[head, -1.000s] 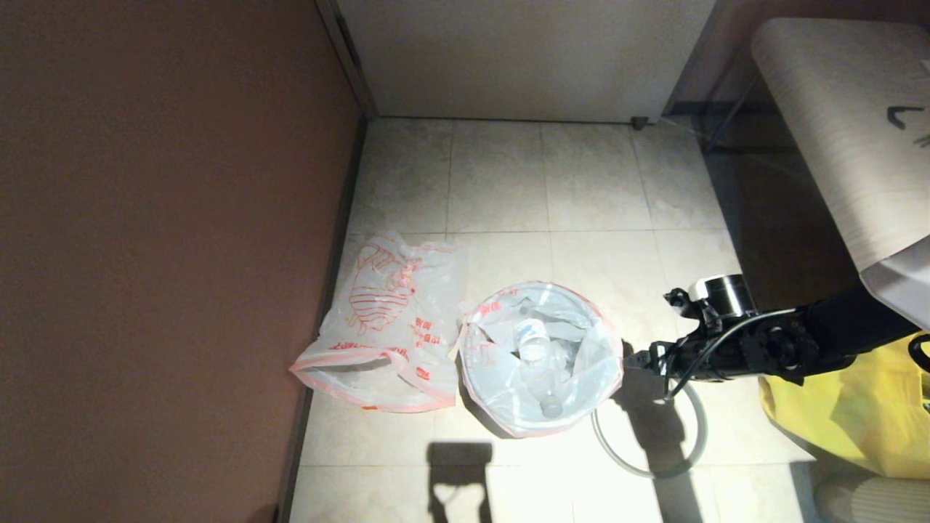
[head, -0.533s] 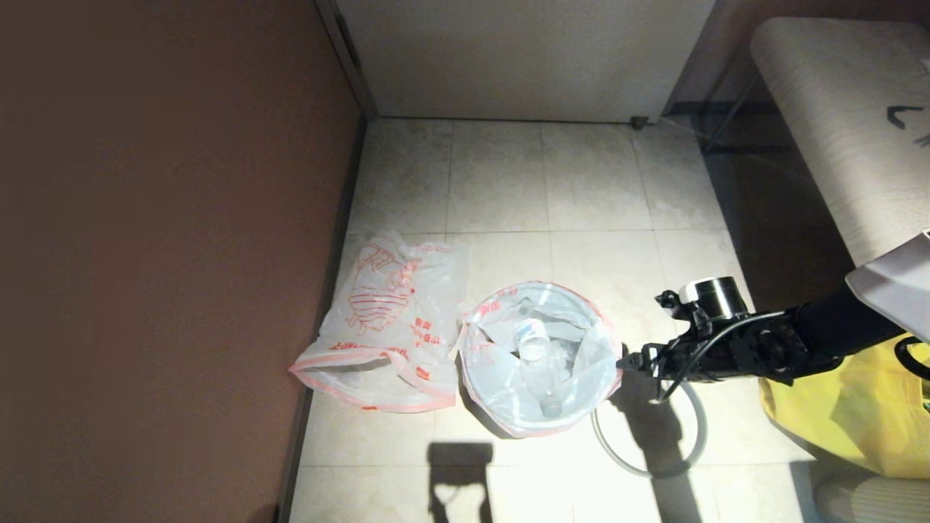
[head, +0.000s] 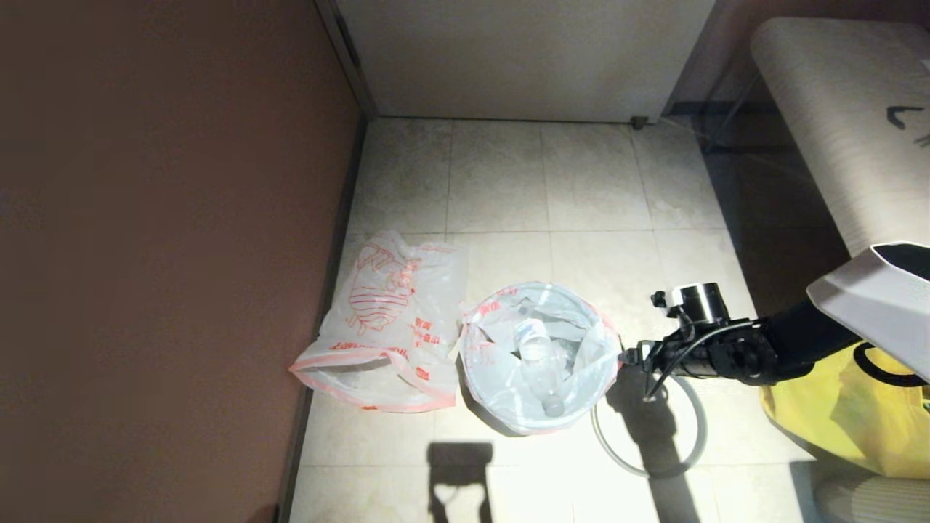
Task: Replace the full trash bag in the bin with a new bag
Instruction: Place the trash bag on the floor
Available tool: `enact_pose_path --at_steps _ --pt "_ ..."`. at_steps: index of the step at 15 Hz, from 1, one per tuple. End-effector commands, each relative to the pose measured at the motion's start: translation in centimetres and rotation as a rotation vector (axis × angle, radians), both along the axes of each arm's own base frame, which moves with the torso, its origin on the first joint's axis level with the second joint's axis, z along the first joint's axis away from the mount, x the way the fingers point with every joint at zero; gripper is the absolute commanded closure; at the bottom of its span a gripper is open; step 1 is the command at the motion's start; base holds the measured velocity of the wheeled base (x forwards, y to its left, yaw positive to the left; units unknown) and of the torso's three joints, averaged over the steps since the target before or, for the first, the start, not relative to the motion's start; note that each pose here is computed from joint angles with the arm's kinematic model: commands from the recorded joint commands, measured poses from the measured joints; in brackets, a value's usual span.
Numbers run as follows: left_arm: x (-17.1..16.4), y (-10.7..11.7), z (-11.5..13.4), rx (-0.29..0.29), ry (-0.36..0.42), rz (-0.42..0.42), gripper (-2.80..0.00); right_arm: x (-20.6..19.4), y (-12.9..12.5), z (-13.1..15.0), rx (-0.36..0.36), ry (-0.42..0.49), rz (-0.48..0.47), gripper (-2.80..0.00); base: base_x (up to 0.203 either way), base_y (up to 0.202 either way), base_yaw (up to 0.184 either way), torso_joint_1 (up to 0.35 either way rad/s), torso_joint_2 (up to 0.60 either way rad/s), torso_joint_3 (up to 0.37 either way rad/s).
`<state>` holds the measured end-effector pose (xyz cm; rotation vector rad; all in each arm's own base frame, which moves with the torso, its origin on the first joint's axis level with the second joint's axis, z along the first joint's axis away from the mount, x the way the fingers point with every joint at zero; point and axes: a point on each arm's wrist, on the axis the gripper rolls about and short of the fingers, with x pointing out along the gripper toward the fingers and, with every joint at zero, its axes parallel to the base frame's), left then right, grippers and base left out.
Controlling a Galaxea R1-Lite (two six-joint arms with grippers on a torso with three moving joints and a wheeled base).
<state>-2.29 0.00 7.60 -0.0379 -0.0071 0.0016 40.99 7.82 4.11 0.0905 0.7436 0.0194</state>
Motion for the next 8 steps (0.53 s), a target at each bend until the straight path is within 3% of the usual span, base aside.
enact_pose_path --at_steps 1,3,6,8 --pt "0.0 0.0 0.0 0.000 -0.001 0.000 0.00 0.6 0.6 -0.9 -0.028 -0.014 -0.025 -2.80 0.000 0.000 0.000 0.000 0.00 0.000" --pt "0.0 0.0 0.0 0.000 -0.001 0.000 0.00 1.0 1.5 -0.7 -0.084 -0.102 -0.085 -2.80 0.000 0.000 0.000 0.000 0.00 0.000" --pt "0.0 0.0 0.0 0.000 0.001 0.000 0.00 0.4 3.2 -0.3 -0.239 -0.146 -0.111 -2.80 0.000 0.000 0.000 0.000 0.00 0.000" --pt "0.0 0.0 0.0 0.000 -0.001 0.000 0.00 0.3 3.9 -0.7 -0.247 -0.140 -0.089 -2.80 0.000 0.000 0.000 0.000 0.00 0.000"
